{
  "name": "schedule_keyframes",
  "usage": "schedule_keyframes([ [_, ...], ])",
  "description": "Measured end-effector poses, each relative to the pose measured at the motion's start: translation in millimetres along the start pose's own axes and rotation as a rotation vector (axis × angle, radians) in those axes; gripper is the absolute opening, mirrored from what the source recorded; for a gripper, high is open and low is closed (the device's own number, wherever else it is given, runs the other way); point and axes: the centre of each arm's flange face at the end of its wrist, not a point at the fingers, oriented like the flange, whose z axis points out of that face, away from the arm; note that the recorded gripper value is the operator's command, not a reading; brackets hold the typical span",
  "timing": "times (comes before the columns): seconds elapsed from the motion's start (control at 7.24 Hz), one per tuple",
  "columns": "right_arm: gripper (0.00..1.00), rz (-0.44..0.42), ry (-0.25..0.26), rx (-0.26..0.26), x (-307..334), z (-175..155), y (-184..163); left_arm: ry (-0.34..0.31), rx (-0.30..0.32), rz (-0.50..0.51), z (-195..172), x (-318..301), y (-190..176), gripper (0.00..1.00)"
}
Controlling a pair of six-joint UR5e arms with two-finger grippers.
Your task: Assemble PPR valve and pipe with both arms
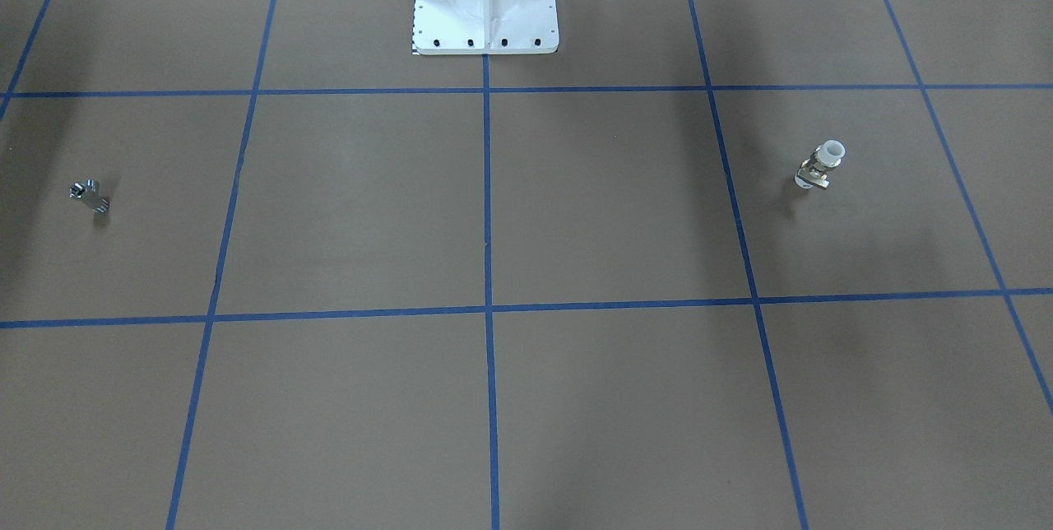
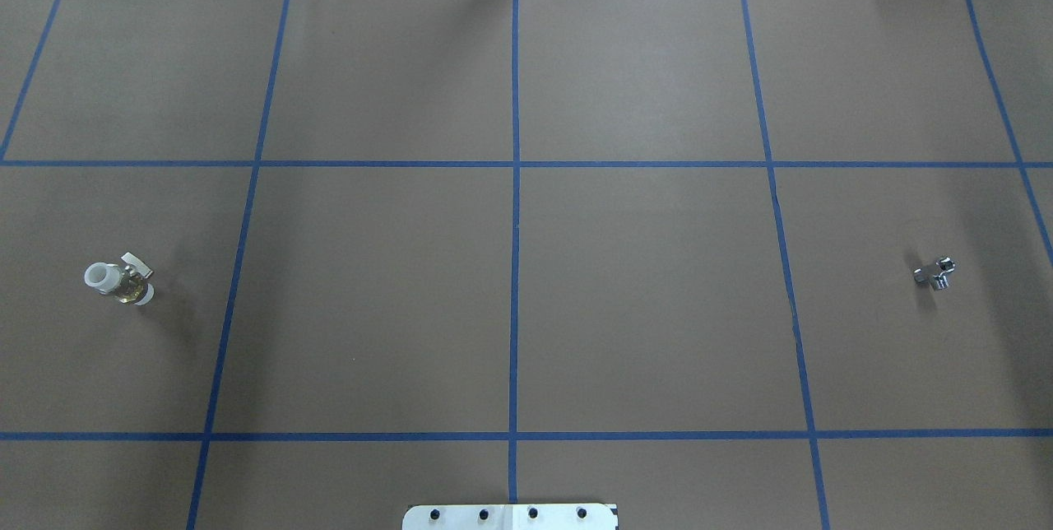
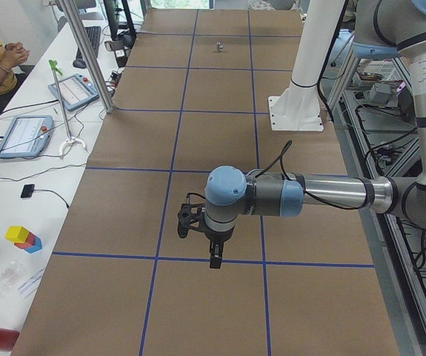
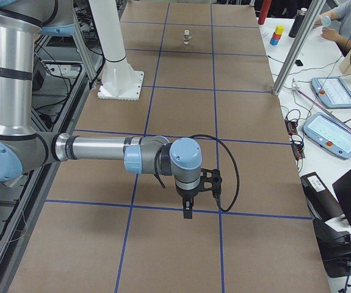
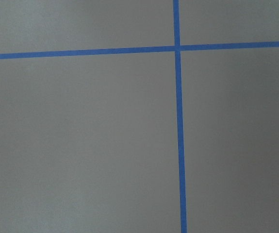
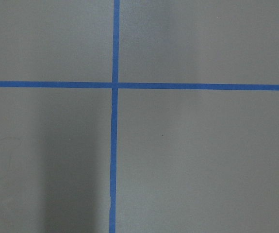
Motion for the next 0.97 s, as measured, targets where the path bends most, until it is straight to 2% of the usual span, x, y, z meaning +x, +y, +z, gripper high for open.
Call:
schedule_keyframes([
  [0.83,1.00,0.000,-0.007,0.000,-0.8,0.3,0.1,0.000,0.017,0.042,-5.6,15.8,-10.3,1.00],
  [0.97,1.00,0.000,-0.008,0.000,-1.0,0.1,-0.1,-0.001,0.046,0.070,-10.4,20.7,-18.2,1.00],
])
